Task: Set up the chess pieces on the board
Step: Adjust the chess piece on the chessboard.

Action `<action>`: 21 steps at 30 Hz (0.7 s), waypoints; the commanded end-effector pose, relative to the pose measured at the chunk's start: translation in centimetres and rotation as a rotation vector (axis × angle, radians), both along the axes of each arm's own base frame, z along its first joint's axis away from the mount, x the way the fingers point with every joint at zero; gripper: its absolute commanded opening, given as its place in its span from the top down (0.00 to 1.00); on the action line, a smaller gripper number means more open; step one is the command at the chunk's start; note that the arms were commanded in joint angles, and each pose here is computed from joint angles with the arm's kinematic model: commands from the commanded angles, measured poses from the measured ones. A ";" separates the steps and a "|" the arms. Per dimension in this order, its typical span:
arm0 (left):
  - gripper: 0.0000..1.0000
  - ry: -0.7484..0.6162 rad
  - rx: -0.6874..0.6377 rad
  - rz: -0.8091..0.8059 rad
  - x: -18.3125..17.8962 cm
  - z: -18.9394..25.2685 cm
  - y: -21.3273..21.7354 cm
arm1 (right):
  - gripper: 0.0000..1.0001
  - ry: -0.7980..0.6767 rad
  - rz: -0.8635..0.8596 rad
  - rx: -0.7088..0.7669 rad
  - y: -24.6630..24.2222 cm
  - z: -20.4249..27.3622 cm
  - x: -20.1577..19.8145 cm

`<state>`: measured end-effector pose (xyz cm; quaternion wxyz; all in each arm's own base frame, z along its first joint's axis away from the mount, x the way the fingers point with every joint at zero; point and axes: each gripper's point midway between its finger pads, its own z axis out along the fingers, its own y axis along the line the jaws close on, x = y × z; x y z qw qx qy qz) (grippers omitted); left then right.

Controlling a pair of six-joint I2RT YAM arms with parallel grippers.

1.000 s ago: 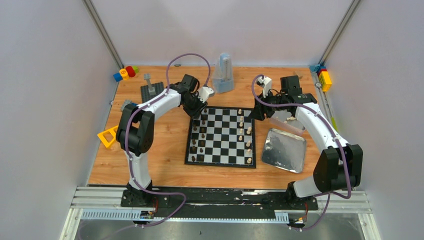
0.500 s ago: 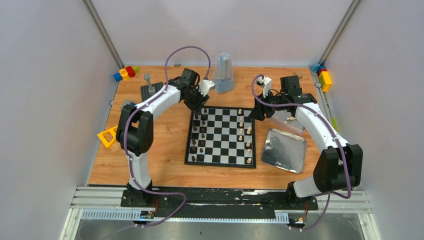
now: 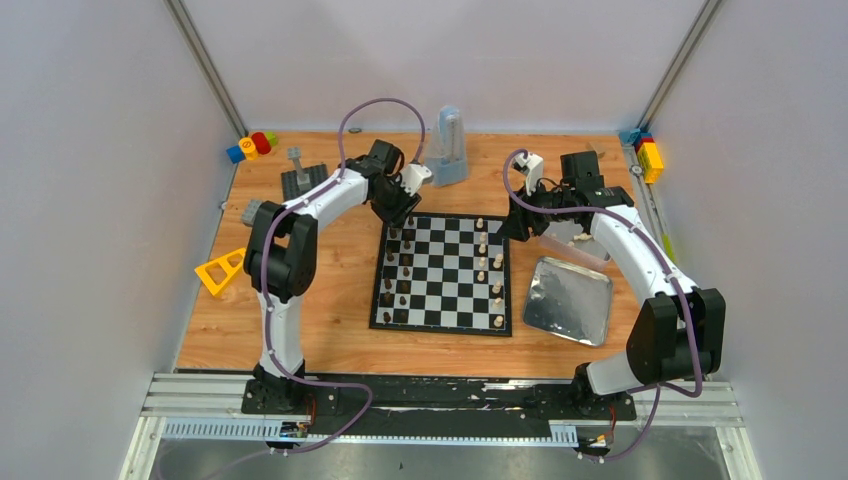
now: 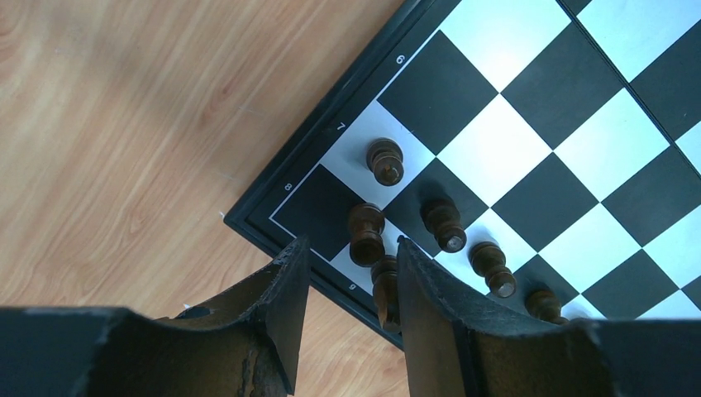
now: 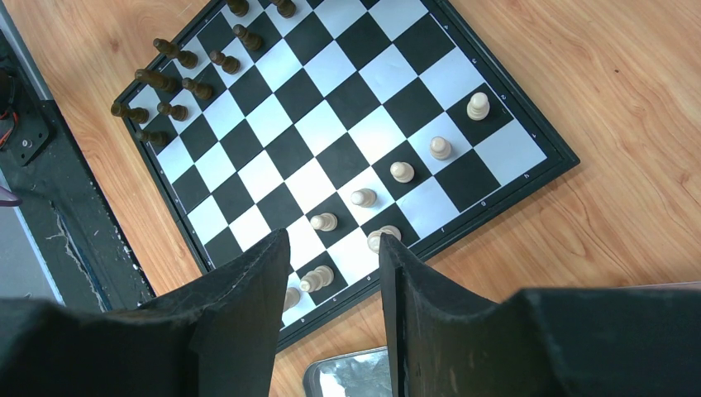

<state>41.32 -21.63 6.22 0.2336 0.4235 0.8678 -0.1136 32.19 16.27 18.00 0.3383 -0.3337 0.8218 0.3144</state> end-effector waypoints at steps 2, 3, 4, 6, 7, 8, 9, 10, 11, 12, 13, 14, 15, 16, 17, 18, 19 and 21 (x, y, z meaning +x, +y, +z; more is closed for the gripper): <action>0.51 -0.023 -0.039 -0.013 1.0 1.3 -1.1 | 0.55 -0.021 0.023 0.018 0.2 0.3 0.2; 0.52 -0.024 -0.040 -0.014 1.0 1.4 -1.1 | 0.55 -0.019 0.021 0.017 0.2 0.2 0.3; 0.53 -0.022 -0.040 -0.014 1.0 1.2 -1.1 | 0.55 -0.020 0.022 0.017 0.2 0.3 0.3; 0.56 -0.021 -0.044 -0.015 1.1 1.2 -1.2 | 0.55 -0.018 0.020 0.016 0.2 0.2 0.3; 0.57 -0.022 -0.048 -0.017 1.2 1.3 -1.3 | 0.55 -0.018 0.020 0.016 0.2 0.2 0.3; 0.59 -0.014 -0.047 -0.017 1.1 1.1 -1.4 | 0.55 -0.018 0.021 0.016 0.2 0.2 0.3; 0.60 -0.014 -0.054 -0.020 1.2 1.3 -1.6 | 0.55 -0.017 0.022 0.016 0.2 0.2 0.2; 0.63 -0.008 -0.053 -0.020 1.2 1.2 -1.6 | 0.55 -0.018 0.022 0.016 0.2 0.2 0.3; 0.64 -0.004 -0.056 -0.022 1.2 1.2 -1.6 | 0.55 -0.017 0.022 0.017 0.2 0.2 0.2; 0.65 0.001 -0.055 -0.023 1.2 1.2 -1.7 | 0.55 -0.018 0.020 0.016 0.2 0.2 0.3; 0.66 0.003 -0.055 -0.024 1.1 1.1 -1.7 | 0.55 -0.017 0.020 0.015 0.1 0.2 0.3; 0.68 0.006 -0.054 -0.025 1.1 1.0 -1.7 | 0.55 -0.016 0.021 0.015 0.2 0.1 0.3; 0.69 0.008 -0.055 -0.027 1.0 1.0 -1.7 | 0.55 -0.016 0.021 0.015 0.2 0.1 0.3; 0.72 0.011 -0.054 -0.026 1.0 0.9 -1.7 | 0.55 -0.016 0.022 0.015 0.2 0.1 0.3; 0.73 0.011 -0.054 -0.026 1.0 0.9 -1.7 | 0.55 -0.013 0.022 0.015 0.2 0.0 0.3; 0.76 0.010 -0.052 -0.025 1.0 1.0 -1.6 | 0.55 -0.011 0.022 0.014 0.2 0.0 0.2; 0.77 0.007 -0.050 -0.019 1.1 1.0 -1.5 | 0.55 -0.012 0.022 0.014 0.2 0.0 0.3; 0.80 -0.009 -0.041 -0.004 1.4 1.2 -1.3 | 0.55 -0.014 0.024 0.014 0.2 0.0 0.3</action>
